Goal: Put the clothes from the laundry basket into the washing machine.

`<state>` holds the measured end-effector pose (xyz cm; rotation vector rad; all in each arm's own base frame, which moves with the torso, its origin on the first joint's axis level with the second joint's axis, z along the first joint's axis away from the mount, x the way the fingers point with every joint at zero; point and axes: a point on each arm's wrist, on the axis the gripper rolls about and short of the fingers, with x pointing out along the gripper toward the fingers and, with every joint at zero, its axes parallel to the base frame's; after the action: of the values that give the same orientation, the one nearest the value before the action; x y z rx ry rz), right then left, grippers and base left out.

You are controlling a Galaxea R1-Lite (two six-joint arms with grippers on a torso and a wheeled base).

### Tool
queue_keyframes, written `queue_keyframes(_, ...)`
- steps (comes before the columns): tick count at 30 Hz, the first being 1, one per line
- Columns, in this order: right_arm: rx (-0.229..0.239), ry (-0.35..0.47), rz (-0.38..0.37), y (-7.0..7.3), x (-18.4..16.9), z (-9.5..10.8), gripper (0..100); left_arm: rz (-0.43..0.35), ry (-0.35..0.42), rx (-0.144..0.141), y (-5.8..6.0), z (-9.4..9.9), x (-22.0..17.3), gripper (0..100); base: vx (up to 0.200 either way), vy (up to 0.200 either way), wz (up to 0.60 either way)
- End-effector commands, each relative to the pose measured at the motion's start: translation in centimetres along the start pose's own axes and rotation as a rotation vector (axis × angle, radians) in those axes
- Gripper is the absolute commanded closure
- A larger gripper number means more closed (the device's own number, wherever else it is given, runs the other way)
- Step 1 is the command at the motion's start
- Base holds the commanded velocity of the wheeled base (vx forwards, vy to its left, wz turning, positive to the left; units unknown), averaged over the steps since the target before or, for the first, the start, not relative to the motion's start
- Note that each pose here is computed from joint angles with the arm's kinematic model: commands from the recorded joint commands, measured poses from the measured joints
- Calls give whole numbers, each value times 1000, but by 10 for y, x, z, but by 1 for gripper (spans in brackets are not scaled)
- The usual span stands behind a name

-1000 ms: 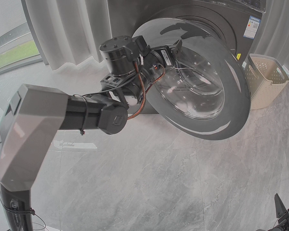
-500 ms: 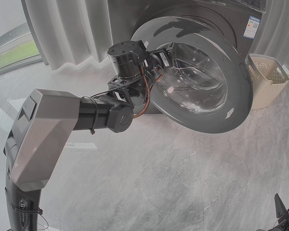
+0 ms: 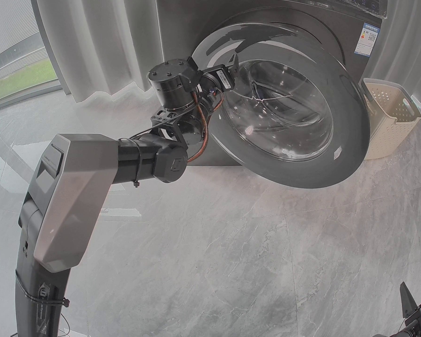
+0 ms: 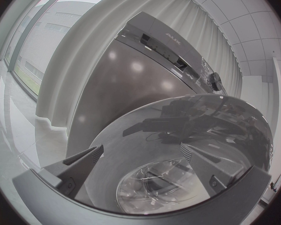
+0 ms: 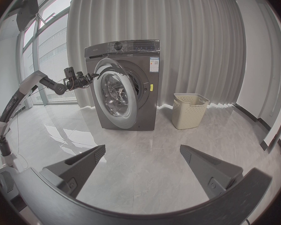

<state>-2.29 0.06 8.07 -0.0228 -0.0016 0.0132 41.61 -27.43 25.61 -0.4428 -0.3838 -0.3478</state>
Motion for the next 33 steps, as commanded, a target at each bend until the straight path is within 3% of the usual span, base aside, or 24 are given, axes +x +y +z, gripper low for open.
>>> queue_keyframes(1,0,8,1,0,1,-5,0,5,3,-4,4,-5,1,0,0,0,0)
queue_keyframes(2,0,8,1,0,1,-5,0,-2,-6,-18,-1,0,0,0,0,0,0)
queue_keyframes(5,0,8,1,0,1,-5,0,-9,17,-23,-10,15,-11,0,0,0,0)
queue_keyframes(8,0,8,1,0,1,-5,0,-52,154,-10,-31,49,-64,0,0,0,0)
queue_keyframes(9,0,8,1,0,1,-5,0,-58,178,-6,-33,52,-73,0,0,0,0)
queue_keyframes(11,0,8,-1,0,1,-5,0,-119,326,17,-33,63,-135,0,0,0,0)
queue_keyframes(13,0,8,1,0,1,-5,0,-172,427,34,-24,73,-185,0,0,0,0)
queue_keyframes(14,0,8,1,0,1,-5,0,-172,427,34,-24,73,-185,0,0,0,0)
queue_keyframes(15,0,8,1,0,1,-5,0,-239,515,62,-7,86,-245,0,0,0,0)
queue_keyframes(16,0,8,1,0,1,-5,0,-256,536,75,1,91,-264,0,0,0,0)
queue_keyframes(17,0,8,1,0,1,-5,0,-271,559,105,16,97,-294,0,0,0,0)
queue_keyframes(18,0,6,1,0,0,-5,0,-273,569,135,28,100,-314,0,0,0,0)
queue_keyframes(19,0,6,1,0,1,-5,0,-276,575,151,33,101,-323,0,0,0,0)
queue_keyframes(21,0,8,-1,0,1,-5,0,-242,561,203,59,109,-359,0,0,0,0)
queue_keyframes(23,0,8,1,0,1,-5,0,-200,522,209,72,116,-377,0,0,0,0)
queue_keyframes(24,0,8,1,0,1,-5,0,-196,518,210,73,117,-378,0,0,0,0)
queue_keyframes(25,0,8,1,0,1,-5,0,-152,487,212,83,122,-393,0,0,0,0)
queue_keyframes(27,0,8,1,0,1,-5,0,-81,504,240,97,117,-415,0,0,0,0)
queue_keyframes(33,0,5,-5,0,1,-5,0,71,487,267,113,123,-453,0,0,0,0)
